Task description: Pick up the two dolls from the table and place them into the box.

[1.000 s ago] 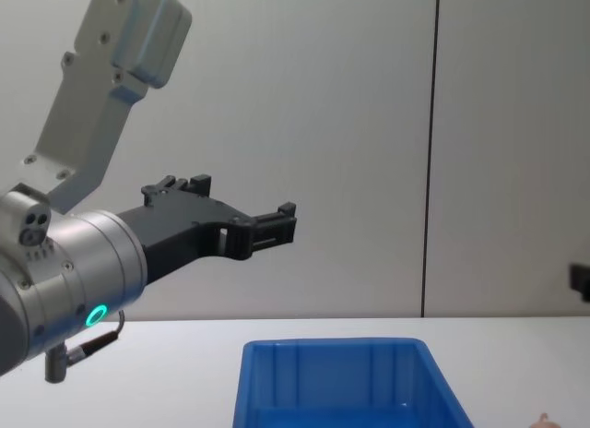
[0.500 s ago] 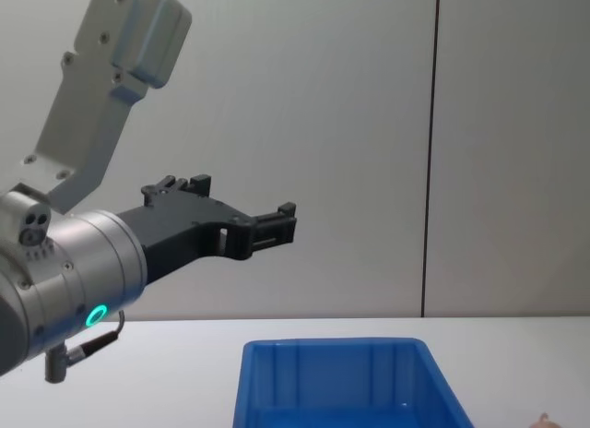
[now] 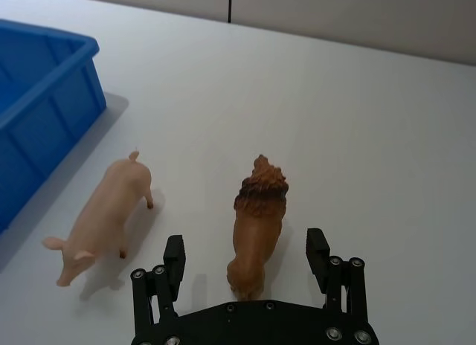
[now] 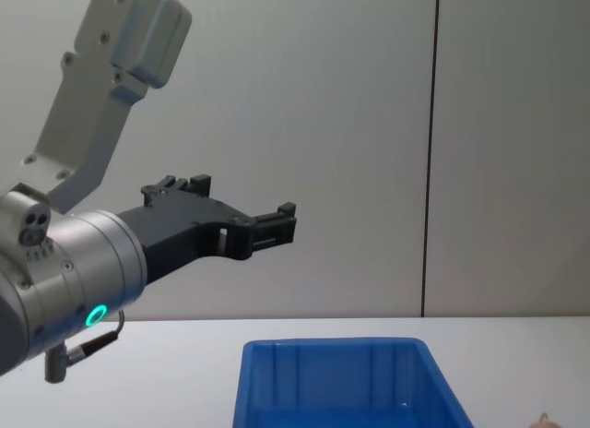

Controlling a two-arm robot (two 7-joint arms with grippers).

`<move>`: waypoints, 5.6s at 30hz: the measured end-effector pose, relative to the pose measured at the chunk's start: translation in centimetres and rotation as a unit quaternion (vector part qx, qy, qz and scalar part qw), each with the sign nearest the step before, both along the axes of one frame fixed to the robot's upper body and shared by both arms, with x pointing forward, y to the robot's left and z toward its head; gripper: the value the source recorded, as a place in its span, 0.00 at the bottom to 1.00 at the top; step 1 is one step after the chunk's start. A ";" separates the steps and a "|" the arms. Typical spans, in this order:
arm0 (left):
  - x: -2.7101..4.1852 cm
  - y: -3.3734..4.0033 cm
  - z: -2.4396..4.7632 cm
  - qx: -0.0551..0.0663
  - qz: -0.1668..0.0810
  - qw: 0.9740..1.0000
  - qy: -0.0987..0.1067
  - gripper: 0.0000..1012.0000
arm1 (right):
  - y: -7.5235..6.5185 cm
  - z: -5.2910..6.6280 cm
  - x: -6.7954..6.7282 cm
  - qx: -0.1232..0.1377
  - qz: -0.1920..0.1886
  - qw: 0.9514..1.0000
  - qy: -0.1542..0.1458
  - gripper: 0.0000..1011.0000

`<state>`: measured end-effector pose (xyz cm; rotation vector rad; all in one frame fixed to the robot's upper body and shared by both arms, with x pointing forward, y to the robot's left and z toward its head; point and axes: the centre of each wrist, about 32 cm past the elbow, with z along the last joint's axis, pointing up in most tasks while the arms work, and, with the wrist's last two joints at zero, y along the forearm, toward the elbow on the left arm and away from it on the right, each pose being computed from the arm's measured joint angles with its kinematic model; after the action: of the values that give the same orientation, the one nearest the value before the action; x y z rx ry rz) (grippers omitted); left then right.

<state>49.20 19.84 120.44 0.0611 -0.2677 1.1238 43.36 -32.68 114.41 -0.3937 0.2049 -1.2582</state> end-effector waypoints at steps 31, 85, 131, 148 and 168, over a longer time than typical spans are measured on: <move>0.00 0.00 0.00 0.000 0.000 1.000 0.000 0.99 | 0.9 -1.4 1.6 -0.004 0.002 1.000 0.017 0.31; 0.00 0.00 0.00 0.000 0.000 1.000 0.000 0.99 | 11.3 6.3 7.1 0.023 0.297 0.948 -0.111 0.28; 0.00 0.00 0.00 0.000 0.000 1.000 0.000 0.99 | 7.0 4.9 4.0 0.041 0.184 0.977 -0.099 0.99; 0.00 0.00 0.00 0.000 0.000 1.000 0.000 0.99 | 4.3 3.2 0.8 0.026 0.132 0.991 -0.029 0.99; 0.00 0.00 0.00 0.000 0.000 1.000 0.000 0.99 | 4.0 0.6 0.6 0.020 0.110 0.993 0.046 0.99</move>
<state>49.20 19.84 120.44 0.0611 -0.2676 1.1236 43.95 -28.66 114.97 -0.4284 0.2581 -1.0186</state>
